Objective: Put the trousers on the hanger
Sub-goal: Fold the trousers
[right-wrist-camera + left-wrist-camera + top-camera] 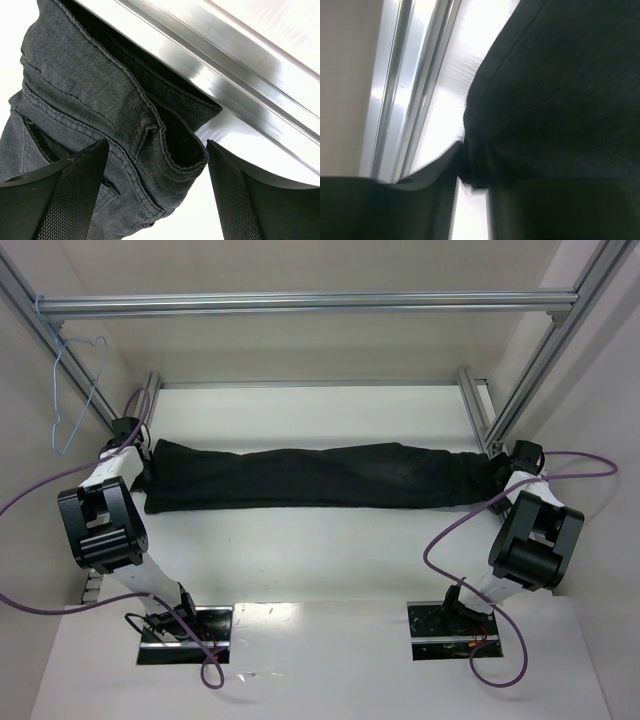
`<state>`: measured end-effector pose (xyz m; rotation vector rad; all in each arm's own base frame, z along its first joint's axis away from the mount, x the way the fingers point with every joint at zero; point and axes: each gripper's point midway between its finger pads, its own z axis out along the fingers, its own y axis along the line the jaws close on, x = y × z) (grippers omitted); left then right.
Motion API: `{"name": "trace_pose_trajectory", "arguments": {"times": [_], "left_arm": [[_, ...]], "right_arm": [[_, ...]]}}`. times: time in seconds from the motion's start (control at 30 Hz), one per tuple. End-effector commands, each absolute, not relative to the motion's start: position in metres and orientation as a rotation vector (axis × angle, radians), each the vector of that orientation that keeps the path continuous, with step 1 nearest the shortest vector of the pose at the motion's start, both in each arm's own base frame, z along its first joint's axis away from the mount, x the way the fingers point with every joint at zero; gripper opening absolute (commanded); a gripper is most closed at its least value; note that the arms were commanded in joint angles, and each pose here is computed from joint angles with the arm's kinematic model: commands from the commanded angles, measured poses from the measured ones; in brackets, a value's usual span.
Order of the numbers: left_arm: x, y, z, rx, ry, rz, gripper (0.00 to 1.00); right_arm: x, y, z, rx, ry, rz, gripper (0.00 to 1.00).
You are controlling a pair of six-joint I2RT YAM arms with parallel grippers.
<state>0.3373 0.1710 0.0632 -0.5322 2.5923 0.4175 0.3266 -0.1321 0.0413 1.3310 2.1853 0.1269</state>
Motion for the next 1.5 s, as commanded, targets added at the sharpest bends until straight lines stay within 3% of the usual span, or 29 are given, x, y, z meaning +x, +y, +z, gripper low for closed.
{"name": "trace_pose_trajectory", "arguments": {"times": [0.0,0.03,0.1,0.2,0.33,0.37,0.43,0.47,0.6,0.73,1.0,1.13,1.2,1.3,1.47], "left_arm": [[0.348,0.189,0.069,-0.541,2.546,0.503,0.4],[0.35,0.19,0.074,-0.541,2.526,0.505,0.51],[0.347,0.193,0.083,-0.537,2.505,0.536,0.6],[0.346,0.199,0.103,-0.526,2.453,0.593,0.67],[0.343,0.203,0.119,-0.508,2.414,0.63,0.72],[0.343,0.203,0.123,-0.494,2.408,0.636,0.72],[0.342,0.205,0.131,-0.489,2.396,0.654,0.72],[0.343,0.203,0.138,-0.483,2.377,0.639,0.73],[0.355,0.179,0.161,-0.387,2.312,0.46,0.77],[0.387,0.135,0.147,-0.222,2.35,0.333,0.81],[0.441,0.126,0.096,-0.238,2.374,0.258,0.88],[0.465,0.101,0.075,-0.134,2.395,0.215,0.82],[0.462,0.113,0.056,-0.219,2.461,0.294,0.73],[0.459,0.145,0.03,-0.367,2.514,0.492,0.67],[0.446,0.182,0.023,-0.519,2.501,0.57,0.66]], "right_arm": [[0.331,-0.146,0.041,1.35,2.156,0.09,0.84],[0.333,-0.147,0.042,1.344,2.147,0.091,0.84],[0.33,-0.143,0.031,1.368,2.17,0.106,0.84],[0.328,-0.139,0.021,1.406,2.18,0.125,0.83],[0.334,-0.133,0.022,1.375,2.186,0.135,0.71],[0.334,-0.133,0.022,1.375,2.186,0.135,0.59],[0.334,-0.133,0.022,1.375,2.186,0.135,0.43],[0.334,-0.133,0.022,1.375,2.186,0.135,0.27],[0.335,-0.127,0.029,1.348,2.191,0.177,0.01],[0.345,-0.118,0.062,1.247,2.14,0.203,0.0],[0.356,-0.12,0.13,1.059,2.044,0.129,0.0],[0.348,-0.119,0.129,1.052,2.041,0.087,0.0],[0.343,-0.12,0.129,1.053,2.052,0.065,0.0],[0.343,-0.125,0.14,1.055,2.027,0.039,0.0],[0.334,-0.146,0.181,1.058,1.919,-0.101,0.0]]}}
